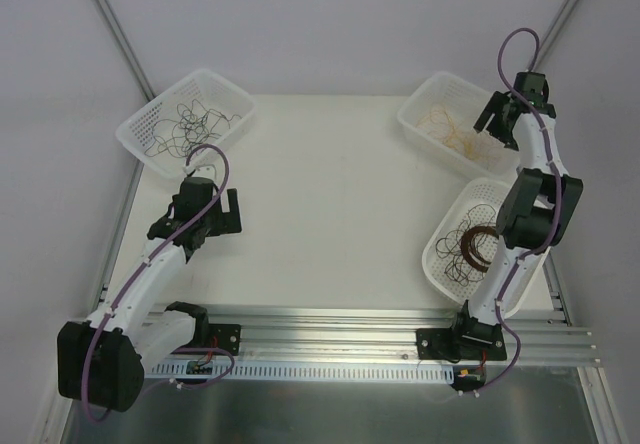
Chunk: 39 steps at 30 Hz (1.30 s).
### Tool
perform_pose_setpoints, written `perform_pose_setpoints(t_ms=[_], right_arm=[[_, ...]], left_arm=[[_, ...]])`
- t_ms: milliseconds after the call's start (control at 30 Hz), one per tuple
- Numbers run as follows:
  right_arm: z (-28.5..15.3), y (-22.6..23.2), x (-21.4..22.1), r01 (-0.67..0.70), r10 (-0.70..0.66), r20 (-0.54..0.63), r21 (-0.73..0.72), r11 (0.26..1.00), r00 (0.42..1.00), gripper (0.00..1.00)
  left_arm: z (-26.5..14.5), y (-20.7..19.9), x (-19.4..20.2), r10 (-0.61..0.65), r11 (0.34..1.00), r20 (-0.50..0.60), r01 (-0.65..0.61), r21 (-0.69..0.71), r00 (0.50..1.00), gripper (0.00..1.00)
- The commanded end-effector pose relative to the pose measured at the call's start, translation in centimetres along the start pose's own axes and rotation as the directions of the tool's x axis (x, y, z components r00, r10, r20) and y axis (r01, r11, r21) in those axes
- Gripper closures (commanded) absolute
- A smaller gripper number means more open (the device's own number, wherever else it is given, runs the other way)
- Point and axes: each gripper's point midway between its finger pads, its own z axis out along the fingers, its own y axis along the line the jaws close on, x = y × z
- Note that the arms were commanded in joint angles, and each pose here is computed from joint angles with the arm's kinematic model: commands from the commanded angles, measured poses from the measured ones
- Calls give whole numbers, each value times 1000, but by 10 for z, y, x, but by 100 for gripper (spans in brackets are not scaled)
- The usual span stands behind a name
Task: Untangle the cables
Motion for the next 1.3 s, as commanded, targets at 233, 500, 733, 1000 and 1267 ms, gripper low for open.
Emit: perform_pose_setpoints(t_ms=[233, 500, 733, 1000, 1267], right_arm=[[-158, -18, -56, 80, -89, 232, 44, 996, 969, 0], [-251, -24, -55, 45, -36, 404, -11, 999, 914, 0], [-350, -43, -47, 48, -36, 561, -6, 999, 827, 0], [-453, -66, -3, 53, 12, 753, -62, 997, 658, 1], [-488, -80, 73, 115, 49, 815, -141, 983, 577, 1]], left_arm=[[-20, 5, -27, -13, 1000, 134, 13, 1, 991, 1], [-76, 7, -64, -71, 997, 269, 63, 37, 960, 1], [-156, 19, -100, -177, 984, 472, 150, 95, 864, 1], [-204, 36, -99, -208, 978, 591, 176, 111, 779, 1], [-239, 51, -68, -173, 985, 647, 131, 114, 743, 1]])
